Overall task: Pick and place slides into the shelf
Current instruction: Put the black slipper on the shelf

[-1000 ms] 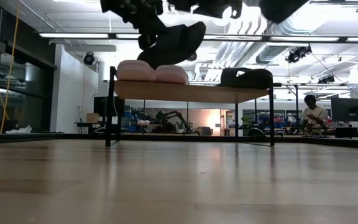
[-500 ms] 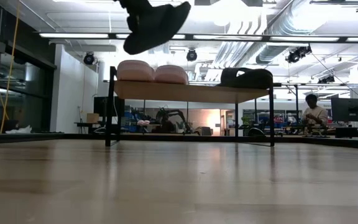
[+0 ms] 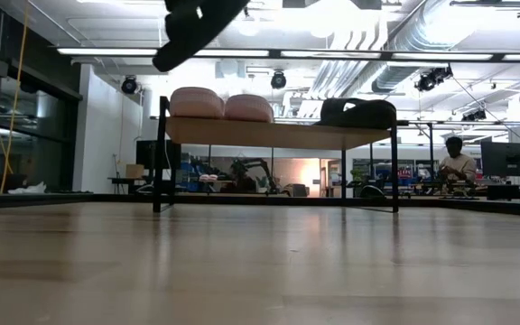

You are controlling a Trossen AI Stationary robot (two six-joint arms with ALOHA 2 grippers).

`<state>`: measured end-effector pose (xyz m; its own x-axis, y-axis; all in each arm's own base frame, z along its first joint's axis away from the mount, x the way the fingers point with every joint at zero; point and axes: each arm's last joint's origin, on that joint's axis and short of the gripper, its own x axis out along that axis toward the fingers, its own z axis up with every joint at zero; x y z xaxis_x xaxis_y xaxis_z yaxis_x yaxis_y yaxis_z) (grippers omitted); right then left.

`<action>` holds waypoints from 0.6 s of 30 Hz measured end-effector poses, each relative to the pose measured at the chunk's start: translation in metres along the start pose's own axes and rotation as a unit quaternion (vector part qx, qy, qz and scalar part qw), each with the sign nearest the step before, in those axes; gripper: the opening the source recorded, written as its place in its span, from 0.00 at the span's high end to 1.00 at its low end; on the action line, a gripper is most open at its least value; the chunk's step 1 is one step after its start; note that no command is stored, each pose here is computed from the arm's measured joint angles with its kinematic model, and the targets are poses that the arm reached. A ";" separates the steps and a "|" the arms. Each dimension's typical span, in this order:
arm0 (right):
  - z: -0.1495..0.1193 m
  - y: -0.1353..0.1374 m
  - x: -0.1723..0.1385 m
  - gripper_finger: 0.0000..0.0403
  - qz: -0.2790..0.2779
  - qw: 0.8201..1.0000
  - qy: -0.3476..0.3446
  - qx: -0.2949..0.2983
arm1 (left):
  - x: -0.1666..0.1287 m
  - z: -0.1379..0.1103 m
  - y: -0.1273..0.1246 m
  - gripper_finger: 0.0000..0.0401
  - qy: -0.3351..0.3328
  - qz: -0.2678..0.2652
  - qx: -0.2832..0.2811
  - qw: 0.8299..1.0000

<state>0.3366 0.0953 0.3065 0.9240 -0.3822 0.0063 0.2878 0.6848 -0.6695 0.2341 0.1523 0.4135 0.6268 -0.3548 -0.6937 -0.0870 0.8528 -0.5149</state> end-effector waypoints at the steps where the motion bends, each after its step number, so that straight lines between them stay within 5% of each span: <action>1: 0.000 0.002 0.000 0.42 0.015 1.000 -0.006 -0.007 | 0.002 0.000 -0.003 1.00 0.006 -0.004 -0.001 1.000; 6: -0.005 0.008 0.000 0.42 0.075 0.996 -0.015 -0.036 | 0.016 -0.001 -0.021 1.00 0.035 -0.027 0.003 0.999; 18: 0.004 0.020 -0.013 0.42 0.096 0.986 -0.038 -0.129 | 0.034 -0.007 -0.049 1.00 0.090 -0.068 -0.026 0.993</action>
<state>0.3310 0.1165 0.2964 0.9740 -0.2077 -0.0901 0.0415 0.5552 -0.8307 0.2540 0.0962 0.4116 0.4872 -0.5321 -0.6924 -0.0537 0.7731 -0.6320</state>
